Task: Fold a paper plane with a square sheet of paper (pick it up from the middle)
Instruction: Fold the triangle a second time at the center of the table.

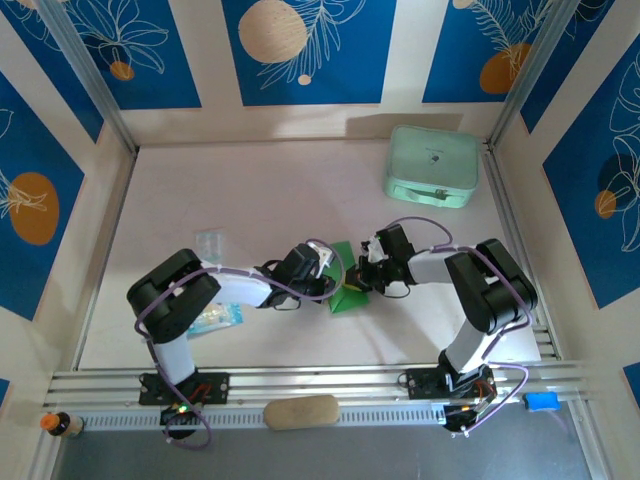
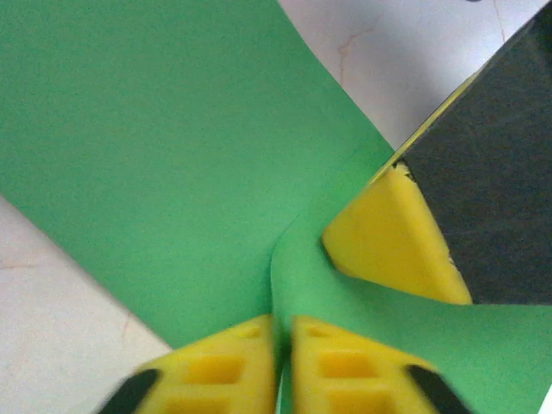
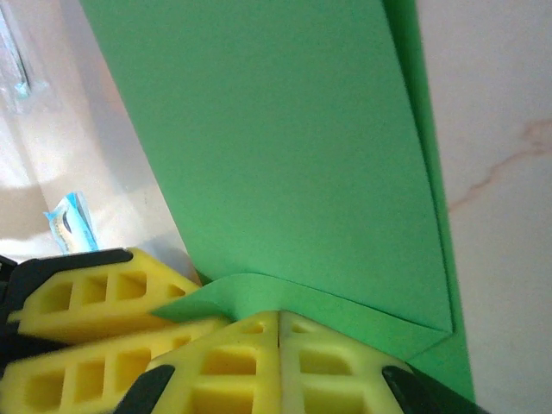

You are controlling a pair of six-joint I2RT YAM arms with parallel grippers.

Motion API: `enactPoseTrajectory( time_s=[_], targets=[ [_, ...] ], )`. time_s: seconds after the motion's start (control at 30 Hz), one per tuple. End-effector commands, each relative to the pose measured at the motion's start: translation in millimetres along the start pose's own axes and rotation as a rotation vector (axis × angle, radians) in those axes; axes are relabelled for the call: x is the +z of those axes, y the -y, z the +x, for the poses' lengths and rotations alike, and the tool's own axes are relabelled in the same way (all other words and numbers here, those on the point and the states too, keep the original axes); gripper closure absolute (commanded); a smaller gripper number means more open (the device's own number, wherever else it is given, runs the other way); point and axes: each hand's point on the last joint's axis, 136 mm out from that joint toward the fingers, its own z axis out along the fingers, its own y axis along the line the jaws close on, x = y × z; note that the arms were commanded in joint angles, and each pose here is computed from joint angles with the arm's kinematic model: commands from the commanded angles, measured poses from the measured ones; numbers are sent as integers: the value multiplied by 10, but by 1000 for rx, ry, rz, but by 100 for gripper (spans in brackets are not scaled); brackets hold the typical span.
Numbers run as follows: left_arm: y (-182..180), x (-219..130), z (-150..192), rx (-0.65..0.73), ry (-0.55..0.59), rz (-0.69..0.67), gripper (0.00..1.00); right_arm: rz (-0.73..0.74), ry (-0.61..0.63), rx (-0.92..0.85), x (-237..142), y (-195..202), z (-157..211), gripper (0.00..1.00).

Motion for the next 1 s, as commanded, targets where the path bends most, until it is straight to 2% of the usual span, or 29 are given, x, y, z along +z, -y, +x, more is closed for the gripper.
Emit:
enactPoseTrajectory(
  time_s=[0.0, 0.1, 0.2, 0.27, 0.43, 0.53, 0.7, 0.97],
  targets=[
    [-66, -129, -34, -44, -25, -58, 74, 109, -46, 104, 50, 346, 230, 100],
    [-40, -262, -151, -86, -11, -87, 66, 102, -42, 115, 59, 344, 233, 100],
    [-44, -419, -234, -136, 7, -122, 65, 94, -40, 115, 61, 324, 228, 100],
    [35, -485, -262, -178, 21, -85, 65, 93, -40, 116, 63, 313, 228, 100],
    [416, -470, -233, -226, -60, 97, 84, 93, -36, 124, 56, 309, 221, 100],
    [617, -384, -214, -239, -95, 190, 90, 93, -37, 126, 54, 305, 224, 100],
    [744, -213, -122, -262, -168, 254, 92, 97, -39, 128, 58, 312, 229, 100],
    [688, -54, 19, -291, -231, 240, 92, 98, -40, 129, 55, 315, 227, 100]
  ],
)
